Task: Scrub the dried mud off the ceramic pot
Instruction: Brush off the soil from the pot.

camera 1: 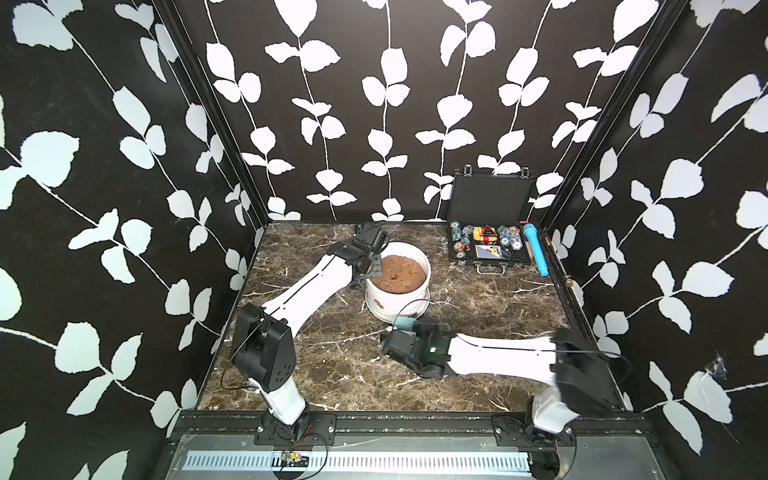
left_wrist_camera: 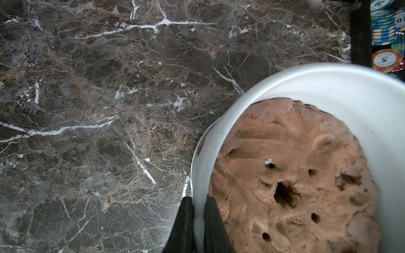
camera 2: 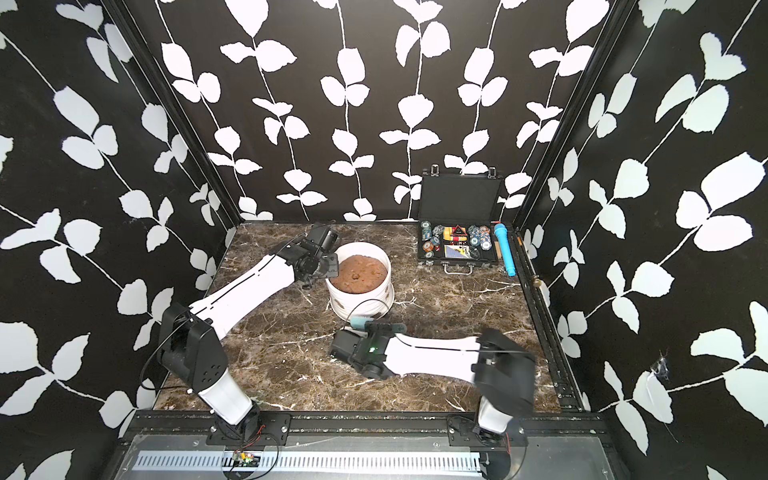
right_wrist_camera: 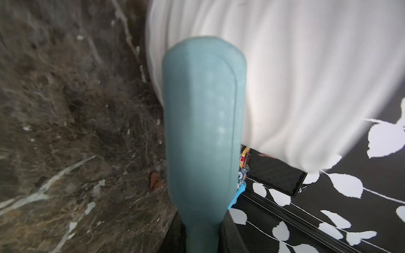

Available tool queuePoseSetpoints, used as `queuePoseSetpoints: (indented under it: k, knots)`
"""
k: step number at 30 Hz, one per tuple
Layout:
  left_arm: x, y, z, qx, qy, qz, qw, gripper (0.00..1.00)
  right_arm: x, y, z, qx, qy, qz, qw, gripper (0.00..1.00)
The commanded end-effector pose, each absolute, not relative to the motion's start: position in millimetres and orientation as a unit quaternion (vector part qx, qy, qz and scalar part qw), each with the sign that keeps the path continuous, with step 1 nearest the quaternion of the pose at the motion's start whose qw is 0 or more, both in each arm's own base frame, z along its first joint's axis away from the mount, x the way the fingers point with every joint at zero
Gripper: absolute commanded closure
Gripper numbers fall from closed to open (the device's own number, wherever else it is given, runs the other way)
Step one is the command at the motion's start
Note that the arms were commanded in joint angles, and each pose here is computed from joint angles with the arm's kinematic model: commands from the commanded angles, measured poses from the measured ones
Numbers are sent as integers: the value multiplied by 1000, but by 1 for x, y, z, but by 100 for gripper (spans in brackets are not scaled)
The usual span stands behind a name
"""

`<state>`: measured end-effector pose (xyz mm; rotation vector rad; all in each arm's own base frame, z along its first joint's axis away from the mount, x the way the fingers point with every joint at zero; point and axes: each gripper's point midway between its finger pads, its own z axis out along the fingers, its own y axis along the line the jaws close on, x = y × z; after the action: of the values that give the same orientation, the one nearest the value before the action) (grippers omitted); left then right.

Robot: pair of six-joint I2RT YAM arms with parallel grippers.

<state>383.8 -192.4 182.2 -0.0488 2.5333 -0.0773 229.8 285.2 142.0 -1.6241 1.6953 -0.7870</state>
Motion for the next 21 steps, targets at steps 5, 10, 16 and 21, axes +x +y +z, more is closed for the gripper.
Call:
queuePoseSetpoints:
  k: [5,10,16,21]
  knots:
    - [359,-195,177,-27,963,-59,262,100,239,319,162,-589,661,-289,363,100]
    - [355,-193,179,-50,964,-65,254,100,263,346,174,-532,672,-336,391,100]
    - [351,-191,176,-55,967,-58,242,100,273,355,156,-544,631,-416,365,100]
    - [349,-192,173,-48,968,-60,237,100,283,351,147,-547,620,-445,345,100]
